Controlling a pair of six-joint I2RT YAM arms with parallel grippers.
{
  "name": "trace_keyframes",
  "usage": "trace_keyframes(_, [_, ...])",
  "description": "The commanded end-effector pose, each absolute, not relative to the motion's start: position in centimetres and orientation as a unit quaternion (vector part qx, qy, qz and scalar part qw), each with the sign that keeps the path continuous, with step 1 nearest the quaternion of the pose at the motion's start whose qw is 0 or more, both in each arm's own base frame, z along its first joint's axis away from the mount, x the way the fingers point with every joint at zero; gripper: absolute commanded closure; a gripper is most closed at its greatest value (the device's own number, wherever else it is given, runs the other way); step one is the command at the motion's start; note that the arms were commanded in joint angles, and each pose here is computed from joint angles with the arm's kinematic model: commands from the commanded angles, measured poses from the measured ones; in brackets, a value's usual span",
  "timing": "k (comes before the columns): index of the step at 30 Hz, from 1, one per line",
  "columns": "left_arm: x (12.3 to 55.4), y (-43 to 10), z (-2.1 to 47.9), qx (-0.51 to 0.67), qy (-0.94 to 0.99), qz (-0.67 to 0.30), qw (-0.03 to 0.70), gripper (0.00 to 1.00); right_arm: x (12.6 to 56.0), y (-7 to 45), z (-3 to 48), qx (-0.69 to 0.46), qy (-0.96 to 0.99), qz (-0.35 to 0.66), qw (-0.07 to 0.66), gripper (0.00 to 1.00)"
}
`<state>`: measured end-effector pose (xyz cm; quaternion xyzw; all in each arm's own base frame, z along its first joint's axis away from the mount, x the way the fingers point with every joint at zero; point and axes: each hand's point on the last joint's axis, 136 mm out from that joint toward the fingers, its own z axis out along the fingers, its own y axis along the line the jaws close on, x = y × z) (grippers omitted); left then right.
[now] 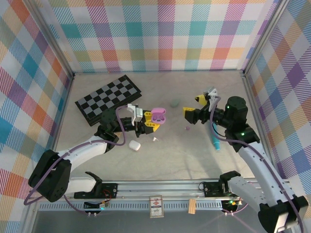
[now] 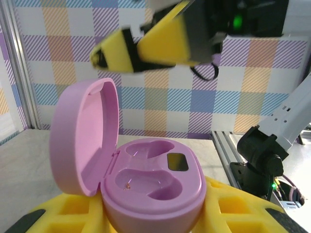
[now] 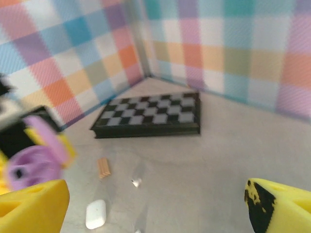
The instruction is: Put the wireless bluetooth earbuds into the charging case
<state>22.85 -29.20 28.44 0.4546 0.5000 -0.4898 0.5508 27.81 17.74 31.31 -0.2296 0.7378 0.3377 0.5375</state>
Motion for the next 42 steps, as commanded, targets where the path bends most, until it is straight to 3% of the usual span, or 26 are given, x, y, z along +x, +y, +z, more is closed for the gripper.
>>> trace_keyframes(1, [22.2,-28.9,29.2,0.464,0.472,-0.498,0.56,0.7,30.7,14.9,27.7,-0.073,0.79,0.354,0.495,0.09])
trace_keyframes(8, [22.1,-28.7,29.4,0.465,0.47,-0.5,0.56,0.7,32.8,13.2,18.1,0.01,0.892,0.285,0.351,0.17])
trace_keyframes(11, [22.0,-28.7,29.5,0.465,0.47,-0.5,0.56,0.7,33.2,13.1,14.7,-0.006,0.924,0.25,0.289,0.22])
trace_keyframes(21, [21.5,-28.5,30.1,0.468,0.466,-0.496,0.563,0.7,34.8,10.7,8.6,-0.114,0.977,-0.009,0.18,0.41])
trace_keyframes(31, [21.3,-28.3,30.4,0.474,0.469,-0.489,0.563,0.69,36.7,11.7,6.4,-0.231,0.953,-0.146,0.129,0.52])
trace_keyframes(42, [21.3,-28.3,30.3,0.477,0.471,-0.486,0.561,0.7,37.6,12.2,4.0,-0.283,0.936,-0.185,0.094,0.57])
